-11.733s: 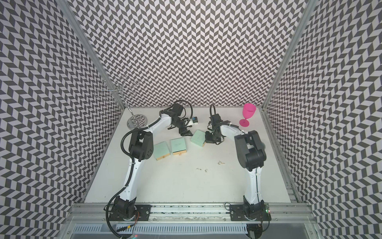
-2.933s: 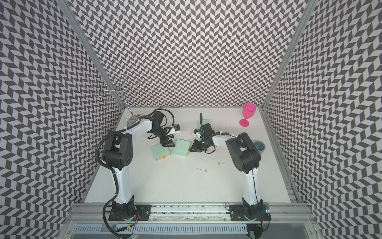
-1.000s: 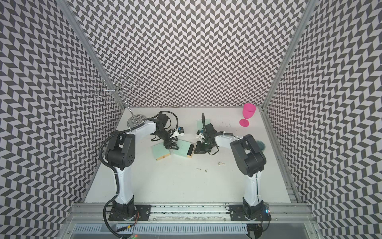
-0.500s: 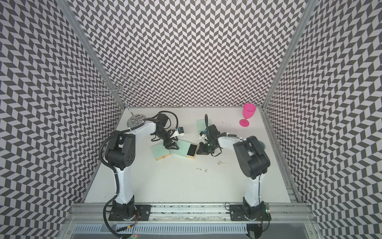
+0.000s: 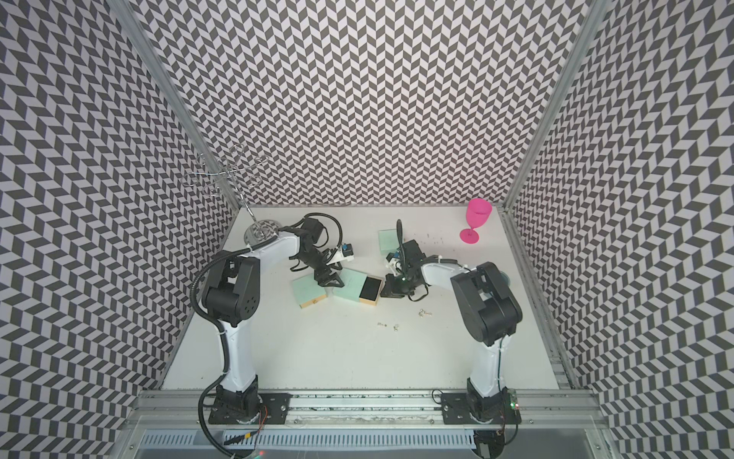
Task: Place the earrings into the drawer-style jewelry box
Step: Open the drawer in the jewelry box.
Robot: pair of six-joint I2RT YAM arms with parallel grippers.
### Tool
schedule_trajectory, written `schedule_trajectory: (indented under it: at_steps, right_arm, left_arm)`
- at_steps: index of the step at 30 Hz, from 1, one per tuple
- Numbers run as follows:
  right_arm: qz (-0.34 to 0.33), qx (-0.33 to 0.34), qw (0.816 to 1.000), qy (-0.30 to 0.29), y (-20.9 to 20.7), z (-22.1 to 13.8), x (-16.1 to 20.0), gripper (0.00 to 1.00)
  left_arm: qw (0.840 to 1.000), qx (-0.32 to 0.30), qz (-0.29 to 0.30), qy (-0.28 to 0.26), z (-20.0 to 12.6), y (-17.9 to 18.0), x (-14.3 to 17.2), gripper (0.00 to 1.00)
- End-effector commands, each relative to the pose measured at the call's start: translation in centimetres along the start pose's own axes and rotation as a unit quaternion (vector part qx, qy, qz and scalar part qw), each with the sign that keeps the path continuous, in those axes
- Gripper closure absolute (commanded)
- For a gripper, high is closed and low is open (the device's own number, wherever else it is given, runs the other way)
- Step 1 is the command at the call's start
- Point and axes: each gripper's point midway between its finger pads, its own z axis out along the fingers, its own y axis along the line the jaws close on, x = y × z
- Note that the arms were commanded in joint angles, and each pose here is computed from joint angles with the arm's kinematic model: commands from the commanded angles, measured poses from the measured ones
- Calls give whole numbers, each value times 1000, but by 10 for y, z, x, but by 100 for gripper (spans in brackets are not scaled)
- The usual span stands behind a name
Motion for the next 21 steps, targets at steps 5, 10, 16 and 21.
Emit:
schedule_trajectory:
  at_steps: [5,10,16,21]
  right_arm:
    - [-17,-2,1000,-5,3,-10,-1,98]
    - [-15,-5,1000,-4,3,-8,-1,95]
    - [-18,6,1000,-16,4,-14,-4,84]
    - [-22,17,999,-29,6,-22,-9,80]
  left_arm:
    - [999,-9,4,38,10,5,24,22]
    - [999,-11,5,33,7,6,20,21]
    - [1000,-20,15,17,-2,7,9,20]
    - [999,-32,26,-6,-16,11,-9,17]
